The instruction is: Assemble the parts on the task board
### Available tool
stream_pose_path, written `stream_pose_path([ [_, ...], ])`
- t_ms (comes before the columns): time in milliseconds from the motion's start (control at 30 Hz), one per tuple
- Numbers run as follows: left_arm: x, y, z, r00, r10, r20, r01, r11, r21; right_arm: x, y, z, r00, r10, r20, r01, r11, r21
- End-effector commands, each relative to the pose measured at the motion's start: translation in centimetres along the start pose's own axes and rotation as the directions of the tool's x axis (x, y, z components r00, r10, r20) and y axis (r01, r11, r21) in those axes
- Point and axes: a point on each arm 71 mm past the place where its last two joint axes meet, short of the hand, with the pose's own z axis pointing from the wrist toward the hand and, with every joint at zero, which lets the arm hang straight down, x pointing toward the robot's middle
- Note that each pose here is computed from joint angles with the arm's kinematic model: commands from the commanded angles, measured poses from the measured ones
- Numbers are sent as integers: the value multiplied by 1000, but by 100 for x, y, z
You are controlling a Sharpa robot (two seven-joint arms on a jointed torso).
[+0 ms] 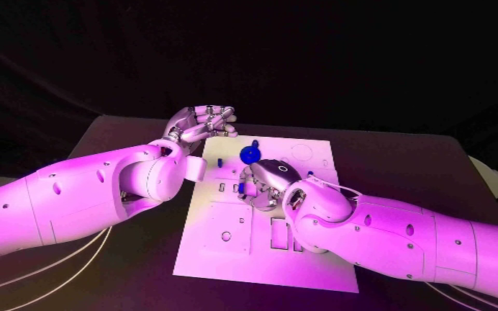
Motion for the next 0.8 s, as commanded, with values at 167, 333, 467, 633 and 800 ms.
stream_pose_path([
  [167, 15, -8, 0, 1000, -10, -15, 10, 1000, 2, -58, 19, -43, 997, 1, 81, 1, 1000, -22],
  [333, -3, 12, 4, 999, 20, -36, -21, 1000, -23, -179, 0, -153, 984, 34, 174, -26, 998, -50],
  [467, -9, 47, 7, 992, 91, -90, -97, 993, -62, -329, -42, -256, 974, 76, 215, -56, 994, -96],
  [633, -6, 122, 5, 964, 196, -180, -222, 966, -137, -545, -167, -391, 964, 143, 224, -111, 982, -152],
  [800, -13, 199, -14, 886, 345, -311, -415, 887, -200, -870, -473, -588, 944, 253, 211, -229, 964, -132],
])
